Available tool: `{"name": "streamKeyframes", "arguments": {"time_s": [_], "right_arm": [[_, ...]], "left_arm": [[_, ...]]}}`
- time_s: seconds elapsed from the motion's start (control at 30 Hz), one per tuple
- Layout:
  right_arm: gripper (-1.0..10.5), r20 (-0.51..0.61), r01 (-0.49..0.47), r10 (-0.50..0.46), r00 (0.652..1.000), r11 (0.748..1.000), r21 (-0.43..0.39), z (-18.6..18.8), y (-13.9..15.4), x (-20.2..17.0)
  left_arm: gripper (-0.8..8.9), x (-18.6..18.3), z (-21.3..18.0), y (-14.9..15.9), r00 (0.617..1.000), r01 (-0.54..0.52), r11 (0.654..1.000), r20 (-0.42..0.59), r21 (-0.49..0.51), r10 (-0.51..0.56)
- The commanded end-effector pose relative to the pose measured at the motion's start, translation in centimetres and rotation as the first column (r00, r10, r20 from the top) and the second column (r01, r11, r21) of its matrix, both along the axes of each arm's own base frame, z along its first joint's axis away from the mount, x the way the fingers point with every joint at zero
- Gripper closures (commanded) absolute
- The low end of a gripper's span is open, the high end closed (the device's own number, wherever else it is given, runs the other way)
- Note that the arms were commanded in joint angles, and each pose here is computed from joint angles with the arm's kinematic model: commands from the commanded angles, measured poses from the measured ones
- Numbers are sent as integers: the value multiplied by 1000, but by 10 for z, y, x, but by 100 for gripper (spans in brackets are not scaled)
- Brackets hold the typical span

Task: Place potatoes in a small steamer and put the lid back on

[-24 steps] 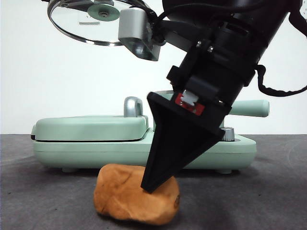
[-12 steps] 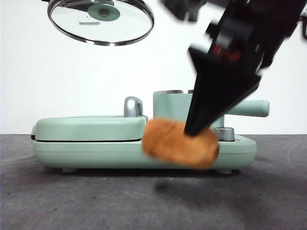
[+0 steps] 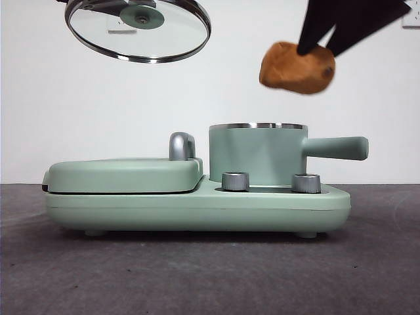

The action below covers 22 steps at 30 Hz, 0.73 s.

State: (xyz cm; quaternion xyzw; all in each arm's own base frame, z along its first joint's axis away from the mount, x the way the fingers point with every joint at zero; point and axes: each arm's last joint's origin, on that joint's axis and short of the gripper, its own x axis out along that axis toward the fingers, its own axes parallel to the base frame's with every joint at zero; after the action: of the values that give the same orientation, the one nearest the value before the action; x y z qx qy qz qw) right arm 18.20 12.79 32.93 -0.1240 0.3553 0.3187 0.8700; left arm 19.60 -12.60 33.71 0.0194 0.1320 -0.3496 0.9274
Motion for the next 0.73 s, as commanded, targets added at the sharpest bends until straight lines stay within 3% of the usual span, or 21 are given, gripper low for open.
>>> {"name": "streamKeyframes", "arguments": {"time_s": [0.03, 0.27, 0.73], "right_arm": [[752, 42, -3, 3, 999, 1000, -2, 12, 4, 15], [751, 46, 47, -46, 998, 999, -27, 19, 13, 67], [752, -12, 99, -101, 995, 992, -80, -16, 31, 155]], "left_arm": [[800, 0, 8, -1, 999, 6, 1000, 45, -16, -5], [800, 0, 8, -1, 999, 6, 1000, 45, -16, -5], [800, 0, 8, -1, 999, 4, 1000, 40, -22, -3]]}}
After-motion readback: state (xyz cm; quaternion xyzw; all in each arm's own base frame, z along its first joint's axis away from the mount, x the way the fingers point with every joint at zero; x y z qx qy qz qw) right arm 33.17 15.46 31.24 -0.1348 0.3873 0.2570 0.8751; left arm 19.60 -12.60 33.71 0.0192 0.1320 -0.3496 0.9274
